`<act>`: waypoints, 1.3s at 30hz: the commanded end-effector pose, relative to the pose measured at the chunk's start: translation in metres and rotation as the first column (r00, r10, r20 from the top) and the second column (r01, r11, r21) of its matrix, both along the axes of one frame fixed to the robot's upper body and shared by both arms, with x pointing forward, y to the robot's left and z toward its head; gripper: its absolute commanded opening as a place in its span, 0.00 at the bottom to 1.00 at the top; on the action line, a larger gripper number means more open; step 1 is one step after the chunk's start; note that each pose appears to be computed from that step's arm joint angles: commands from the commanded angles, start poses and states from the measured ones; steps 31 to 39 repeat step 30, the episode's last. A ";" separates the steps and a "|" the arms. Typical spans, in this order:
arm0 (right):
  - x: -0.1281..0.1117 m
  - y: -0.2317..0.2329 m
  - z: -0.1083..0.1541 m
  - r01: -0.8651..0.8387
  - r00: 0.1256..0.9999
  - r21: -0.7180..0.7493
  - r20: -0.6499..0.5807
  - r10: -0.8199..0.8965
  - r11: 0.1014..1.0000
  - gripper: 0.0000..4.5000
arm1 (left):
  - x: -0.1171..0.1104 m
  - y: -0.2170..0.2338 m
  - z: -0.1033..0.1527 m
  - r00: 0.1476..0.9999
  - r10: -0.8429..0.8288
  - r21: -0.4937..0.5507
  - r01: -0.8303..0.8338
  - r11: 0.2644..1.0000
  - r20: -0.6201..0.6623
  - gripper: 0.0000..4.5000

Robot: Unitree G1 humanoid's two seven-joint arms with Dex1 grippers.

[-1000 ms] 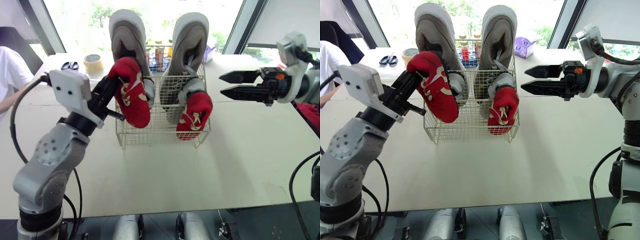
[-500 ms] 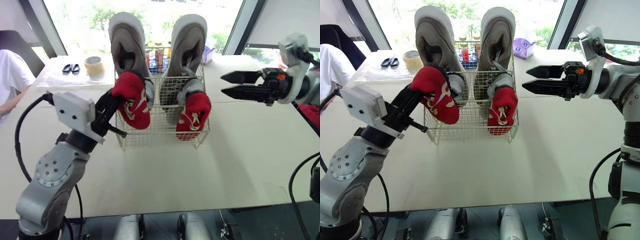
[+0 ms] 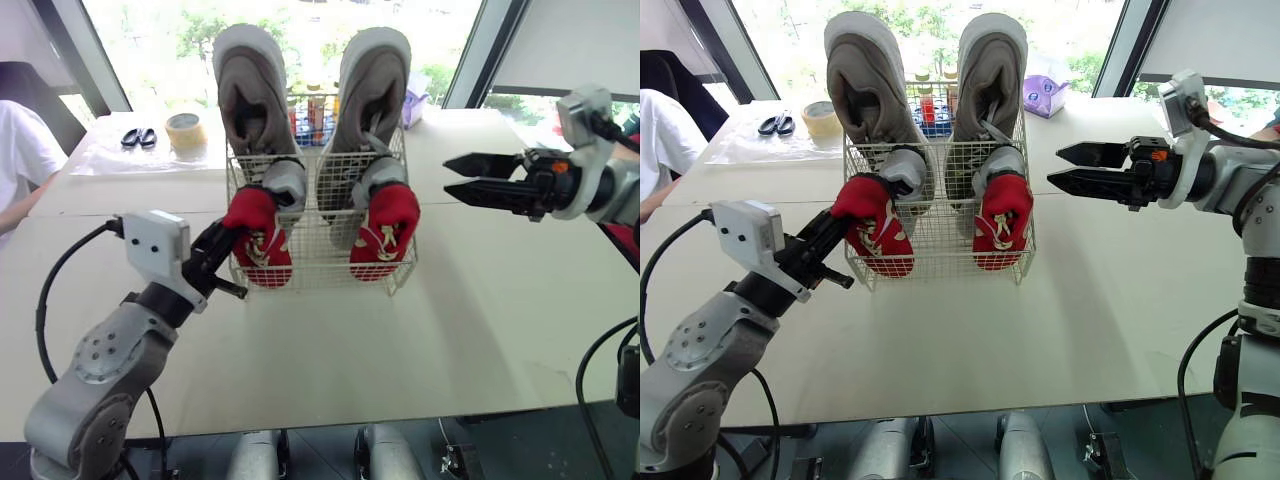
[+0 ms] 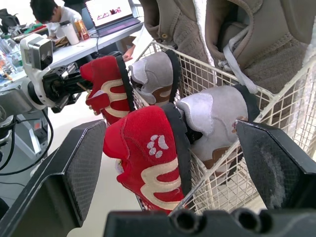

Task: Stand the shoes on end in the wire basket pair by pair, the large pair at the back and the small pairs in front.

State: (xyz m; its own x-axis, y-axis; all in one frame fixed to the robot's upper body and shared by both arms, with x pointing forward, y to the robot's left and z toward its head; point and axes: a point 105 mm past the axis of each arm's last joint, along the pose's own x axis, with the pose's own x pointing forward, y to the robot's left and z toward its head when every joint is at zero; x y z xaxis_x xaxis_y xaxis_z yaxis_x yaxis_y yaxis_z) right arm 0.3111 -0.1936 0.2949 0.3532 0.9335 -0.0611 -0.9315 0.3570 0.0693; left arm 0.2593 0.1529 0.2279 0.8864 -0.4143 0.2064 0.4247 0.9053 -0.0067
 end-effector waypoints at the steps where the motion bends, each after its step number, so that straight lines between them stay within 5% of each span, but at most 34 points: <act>1: -0.009 0.000 0.010 -0.015 0.998 0.004 0.066 0.014 1.000 1.00 | -0.014 0.007 0.000 0.995 -0.079 -0.053 0.075 0.996 -0.068 0.55; 10: -0.017 -0.005 -0.006 0.022 0.999 0.006 0.029 -0.022 1.000 1.00 | -0.041 0.042 -0.004 0.944 -0.220 -0.203 0.172 0.964 -0.247 0.55; 17: -0.027 -0.033 -0.028 0.150 0.988 -0.042 -0.028 -0.152 0.988 1.00 | -0.038 0.073 -0.011 0.921 -0.176 -0.134 0.137 0.981 -0.346 0.55; 22: -0.042 -0.059 -0.071 0.258 0.953 -0.117 -0.135 -0.273 0.959 1.00 | -0.044 0.115 -0.063 0.863 -0.035 0.006 0.044 0.999 -0.504 0.55; 27: -0.047 -0.059 -0.100 0.274 0.938 -0.199 -0.162 -0.308 0.941 1.00 | -0.028 0.121 -0.062 0.883 -0.035 0.026 0.053 0.998 -0.468 0.55; 39: -0.049 -0.058 -0.103 0.281 0.936 -0.191 -0.163 -0.313 0.941 1.00 | -0.023 0.122 -0.065 0.887 -0.030 0.026 0.047 0.999 -0.462 0.55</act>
